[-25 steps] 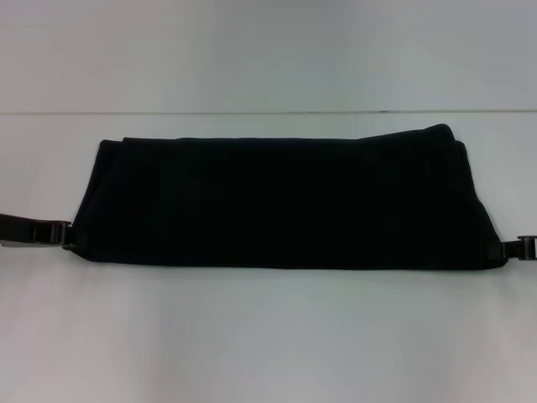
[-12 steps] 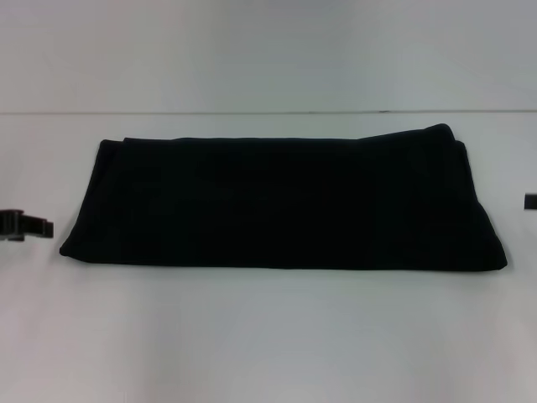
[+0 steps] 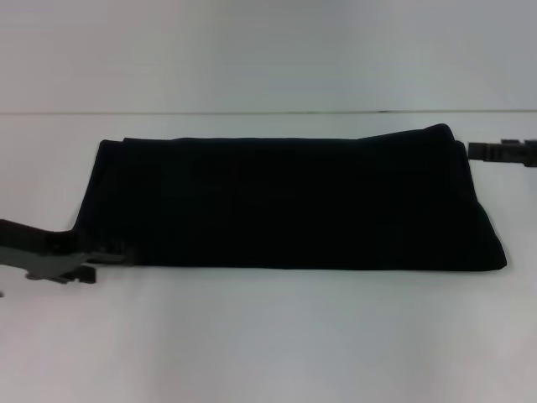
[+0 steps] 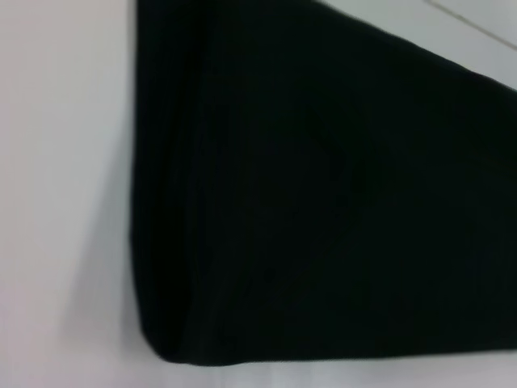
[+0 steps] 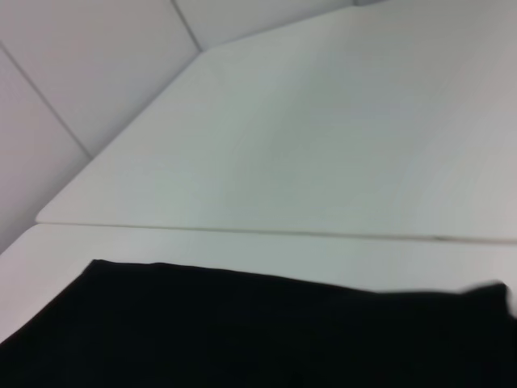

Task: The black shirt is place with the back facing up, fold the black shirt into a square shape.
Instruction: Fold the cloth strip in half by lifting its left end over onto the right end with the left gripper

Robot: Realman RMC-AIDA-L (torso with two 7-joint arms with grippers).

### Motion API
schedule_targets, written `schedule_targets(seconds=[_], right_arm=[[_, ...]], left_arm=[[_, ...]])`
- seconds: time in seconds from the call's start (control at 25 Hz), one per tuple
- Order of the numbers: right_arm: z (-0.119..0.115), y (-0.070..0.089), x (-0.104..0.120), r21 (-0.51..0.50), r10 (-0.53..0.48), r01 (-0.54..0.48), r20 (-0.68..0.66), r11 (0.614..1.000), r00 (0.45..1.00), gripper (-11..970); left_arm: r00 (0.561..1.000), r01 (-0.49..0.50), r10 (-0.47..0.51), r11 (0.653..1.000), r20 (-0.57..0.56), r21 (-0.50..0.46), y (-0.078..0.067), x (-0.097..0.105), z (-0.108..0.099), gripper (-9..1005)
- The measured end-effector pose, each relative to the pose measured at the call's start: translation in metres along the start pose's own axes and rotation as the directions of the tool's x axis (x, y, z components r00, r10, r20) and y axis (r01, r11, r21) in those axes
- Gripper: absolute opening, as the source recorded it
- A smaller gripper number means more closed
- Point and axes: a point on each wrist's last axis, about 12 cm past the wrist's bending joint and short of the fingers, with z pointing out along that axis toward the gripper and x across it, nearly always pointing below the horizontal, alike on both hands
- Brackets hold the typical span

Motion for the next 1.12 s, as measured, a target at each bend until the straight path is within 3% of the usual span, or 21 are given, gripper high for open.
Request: schedule_targets(seconds=[0.04, 0.2, 0.56, 1.12], right_arm=[[0.003, 0.002, -0.004, -0.003, -0.012, 0.012, -0.002, 1.0, 1.0, 766], [0.016, 0.009, -0.016, 0.001, -0.051, 0.051, -0.009, 0.999, 0.999, 938], [0.035, 0.028, -0.024, -0.062, -0.123, 0.119, -0.065, 0.991, 0.99, 934], [0.04, 0.04, -0.031, -0.117, -0.154, 0.146, -0.067, 0.982, 0.986, 931]], left_arm=[[1.0, 0.031, -0.031, 0.999, 0.003, 0.011, 0.001, 0.0, 0.004, 802], [0.985, 0.168, -0.169, 0.985, 0.028, 0.043, 0.009, 0.0, 0.016, 820], [0.93, 0.355, -0.358, 0.933, 0.078, 0.054, 0.024, 0.003, 0.015, 832], [0.894, 0.422, -0.425, 0.905, 0.145, 0.047, 0.033, 0.0, 0.016, 833]])
